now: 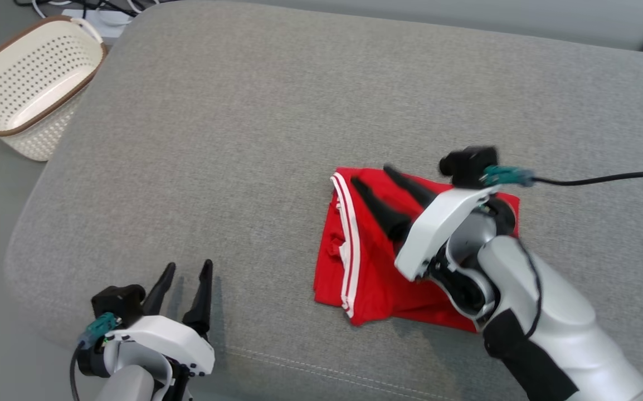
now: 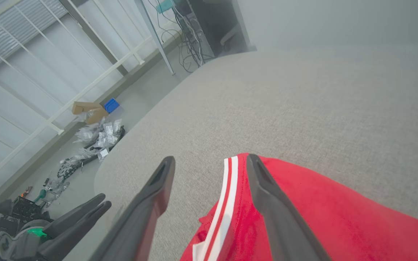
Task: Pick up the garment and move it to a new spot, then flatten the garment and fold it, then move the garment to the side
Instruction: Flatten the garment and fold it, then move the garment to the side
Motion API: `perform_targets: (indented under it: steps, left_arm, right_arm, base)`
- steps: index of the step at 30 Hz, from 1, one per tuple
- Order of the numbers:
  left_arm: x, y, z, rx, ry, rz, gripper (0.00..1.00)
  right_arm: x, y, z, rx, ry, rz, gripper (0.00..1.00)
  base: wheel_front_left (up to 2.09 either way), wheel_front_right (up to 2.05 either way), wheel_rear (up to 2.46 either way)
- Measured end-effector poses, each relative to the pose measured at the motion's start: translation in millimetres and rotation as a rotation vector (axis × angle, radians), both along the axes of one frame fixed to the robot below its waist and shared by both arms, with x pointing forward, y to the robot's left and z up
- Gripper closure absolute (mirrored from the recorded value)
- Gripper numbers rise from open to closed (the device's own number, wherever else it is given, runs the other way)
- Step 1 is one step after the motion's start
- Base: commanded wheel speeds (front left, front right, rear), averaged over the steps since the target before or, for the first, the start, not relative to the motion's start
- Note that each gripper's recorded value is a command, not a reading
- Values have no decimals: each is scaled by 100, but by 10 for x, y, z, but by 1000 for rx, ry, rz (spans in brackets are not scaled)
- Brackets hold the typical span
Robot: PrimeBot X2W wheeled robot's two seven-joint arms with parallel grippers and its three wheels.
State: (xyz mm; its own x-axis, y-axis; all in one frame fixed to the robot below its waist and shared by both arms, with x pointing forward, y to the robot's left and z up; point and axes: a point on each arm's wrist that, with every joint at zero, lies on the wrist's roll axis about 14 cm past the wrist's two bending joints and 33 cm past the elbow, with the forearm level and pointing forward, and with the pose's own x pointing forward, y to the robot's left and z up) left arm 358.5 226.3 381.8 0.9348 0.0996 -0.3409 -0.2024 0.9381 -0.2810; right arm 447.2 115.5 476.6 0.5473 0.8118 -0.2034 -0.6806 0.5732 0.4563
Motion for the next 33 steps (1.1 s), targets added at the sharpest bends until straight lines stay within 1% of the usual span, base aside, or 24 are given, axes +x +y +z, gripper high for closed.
perform_targets:
  steps: [2, 4, 6, 7, 8, 10, 12, 15, 18, 20, 28, 33]
  left_arm:
    - [41, 30, 30, 1, -12, 7, 0]
    - [89, 26, 60, 3, -25, 4, 0]
    - [143, -8, 95, 5, -39, -8, 0]
    - [174, -36, 114, 5, -47, -16, 0]
    - [204, -72, 129, 6, -53, -28, 0]
    - [254, -143, 143, 6, -60, -50, 0]
    - [297, -203, 154, 2, -67, -65, 0]
    - [333, -270, 150, -4, -69, -80, 0]
    - [341, -291, 137, -5, -66, -86, 0]
    - [337, -293, 131, -4, -64, -88, 0]
    - [279, -251, 106, 4, -52, -82, 0]
    - [231, -177, 56, 14, -33, -69, 0]
  right_arm:
    - [132, -78, 242, 94, -30, -60, 0]
    - [299, -280, 451, 160, -80, -141, 0]
    - [531, -684, 604, 200, -135, -265, 0]
    - [622, -923, 610, 201, -146, -329, 0]
    - [672, -1165, 559, 188, -149, -388, 0]
    - [641, -1549, 324, 148, -108, -478, 0]
    - [478, -1729, 22, 112, -38, -522, 0]
    - [214, -1749, -332, 102, 70, -548, 0]
    - [102, -1646, -452, 122, 122, -549, 0]
    - [92, -1600, -464, 136, 135, -549, 0]
    - [62, -1564, -699, 110, 208, -553, 0]
    - [179, -1512, -756, 104, 220, -555, 0]
  base:
    - [0, 0, 0]
    - [0, 0, 0]
    - [0, 0, 0]
    - [0, 0, 0]
    - [0, 0, 0]
    - [0, 0, 0]
    - [0, 0, 0]
    - [0, 0, 0]
    - [0, 0, 0]
    - [0, 0, 0]
    - [0, 0, 0]
    - [0, 0, 0]
